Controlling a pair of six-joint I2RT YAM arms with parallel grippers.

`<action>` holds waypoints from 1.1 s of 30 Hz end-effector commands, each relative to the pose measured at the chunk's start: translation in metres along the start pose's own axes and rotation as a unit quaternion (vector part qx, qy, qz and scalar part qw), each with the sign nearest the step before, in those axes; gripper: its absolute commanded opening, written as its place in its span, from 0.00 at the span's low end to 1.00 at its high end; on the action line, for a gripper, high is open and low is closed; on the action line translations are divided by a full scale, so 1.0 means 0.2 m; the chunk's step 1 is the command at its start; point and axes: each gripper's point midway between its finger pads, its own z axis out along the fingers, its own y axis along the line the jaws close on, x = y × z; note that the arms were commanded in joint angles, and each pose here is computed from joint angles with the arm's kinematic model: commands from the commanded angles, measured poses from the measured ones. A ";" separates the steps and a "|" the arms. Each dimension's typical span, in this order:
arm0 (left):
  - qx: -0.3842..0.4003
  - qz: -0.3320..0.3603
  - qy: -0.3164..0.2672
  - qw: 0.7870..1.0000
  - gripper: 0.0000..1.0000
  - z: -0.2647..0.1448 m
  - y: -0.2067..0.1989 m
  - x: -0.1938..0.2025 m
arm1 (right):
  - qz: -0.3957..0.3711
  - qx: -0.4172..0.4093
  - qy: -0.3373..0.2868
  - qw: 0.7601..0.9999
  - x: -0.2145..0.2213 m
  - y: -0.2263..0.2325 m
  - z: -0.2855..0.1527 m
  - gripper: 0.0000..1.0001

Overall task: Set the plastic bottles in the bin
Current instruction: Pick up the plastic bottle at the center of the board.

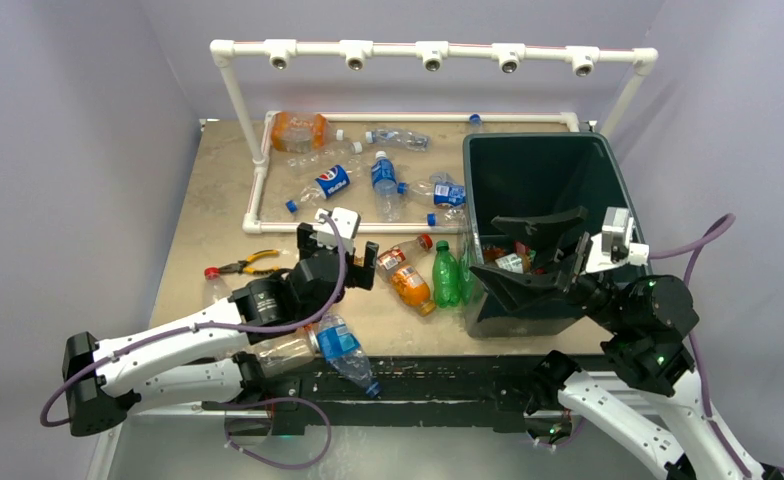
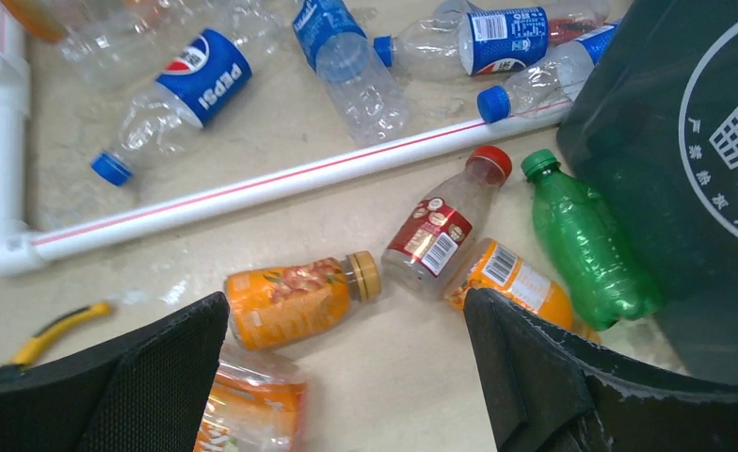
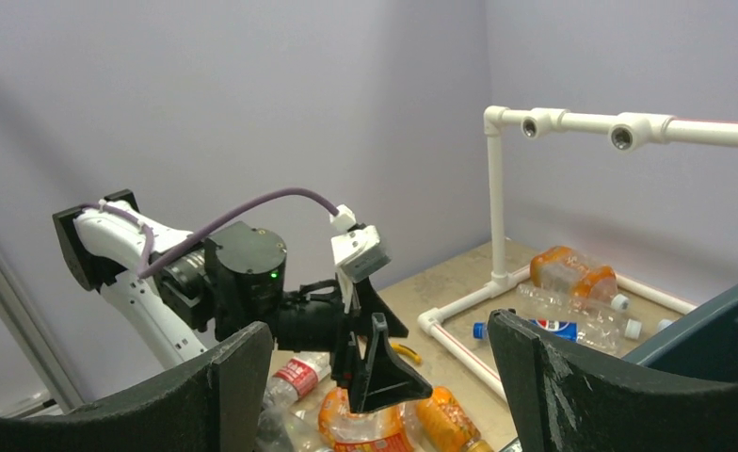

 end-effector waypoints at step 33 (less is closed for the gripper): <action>-0.094 -0.366 0.162 0.912 0.94 0.44 -0.54 0.62 | 0.018 0.059 -0.020 0.998 0.05 -0.10 -0.05 0.89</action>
